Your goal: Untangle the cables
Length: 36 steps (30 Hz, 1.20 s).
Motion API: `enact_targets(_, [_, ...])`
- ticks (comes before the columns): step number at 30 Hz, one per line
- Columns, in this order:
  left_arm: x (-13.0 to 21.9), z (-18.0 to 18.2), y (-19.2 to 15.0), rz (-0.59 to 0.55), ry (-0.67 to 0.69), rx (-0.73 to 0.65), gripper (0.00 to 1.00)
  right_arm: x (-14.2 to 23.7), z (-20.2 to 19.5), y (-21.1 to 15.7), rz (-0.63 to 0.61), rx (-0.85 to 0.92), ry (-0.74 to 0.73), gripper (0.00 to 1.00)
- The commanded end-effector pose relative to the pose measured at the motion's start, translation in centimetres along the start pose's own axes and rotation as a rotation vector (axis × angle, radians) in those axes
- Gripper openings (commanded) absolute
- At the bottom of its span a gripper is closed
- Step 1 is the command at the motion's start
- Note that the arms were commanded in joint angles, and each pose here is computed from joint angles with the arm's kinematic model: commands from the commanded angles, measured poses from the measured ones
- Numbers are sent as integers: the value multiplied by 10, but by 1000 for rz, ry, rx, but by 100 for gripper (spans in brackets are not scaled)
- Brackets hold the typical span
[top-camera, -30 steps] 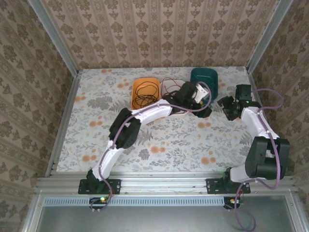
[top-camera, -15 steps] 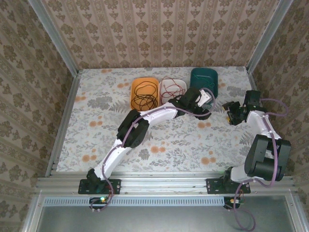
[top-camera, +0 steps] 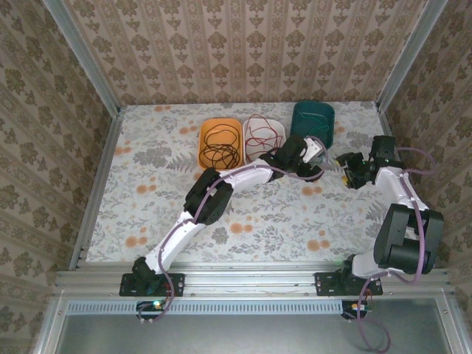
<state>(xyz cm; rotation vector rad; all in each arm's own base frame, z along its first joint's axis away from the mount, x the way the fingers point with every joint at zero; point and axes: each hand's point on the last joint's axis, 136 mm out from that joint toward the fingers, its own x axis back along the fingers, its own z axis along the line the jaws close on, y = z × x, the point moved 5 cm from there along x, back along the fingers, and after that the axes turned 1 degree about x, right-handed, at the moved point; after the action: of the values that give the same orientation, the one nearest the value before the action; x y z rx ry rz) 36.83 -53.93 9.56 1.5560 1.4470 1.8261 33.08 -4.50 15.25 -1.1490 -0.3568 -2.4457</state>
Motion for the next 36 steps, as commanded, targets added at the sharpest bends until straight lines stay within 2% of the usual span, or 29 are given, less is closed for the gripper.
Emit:
enact_targets(1, [5, 12, 0, -25, 6, 92, 88, -6, 21, 0, 31, 80, 15, 58])
enact_targets(8, [46, -8, 39, -132, -79, 80, 89, -33, 60, 14, 4, 171, -12, 59])
enact_targets(17, [98, -19, 72, -221, -140, 126, 90, -97, 69, 36, -56, 129, -109, 55])
enact_targets(21, [121, -14, 82, -249, -149, 161, 90, -116, 67, 40, -76, 110, -126, 40])
enact_targets(25, [139, -9, 80, -248, -116, 159, 90, -122, 61, 39, -96, 106, -160, 11])
enact_targets(27, [144, -8, 75, -227, -110, 160, 90, -119, 58, 37, -103, 88, -157, 3])
enact_targets(28, [145, -8, 71, -209, -107, 159, 90, -116, 58, 35, -107, 78, -148, 0])
enact_targets(36, [143, -14, 51, -144, -130, 182, 89, -78, 63, 20, -127, -7, -44, 0])
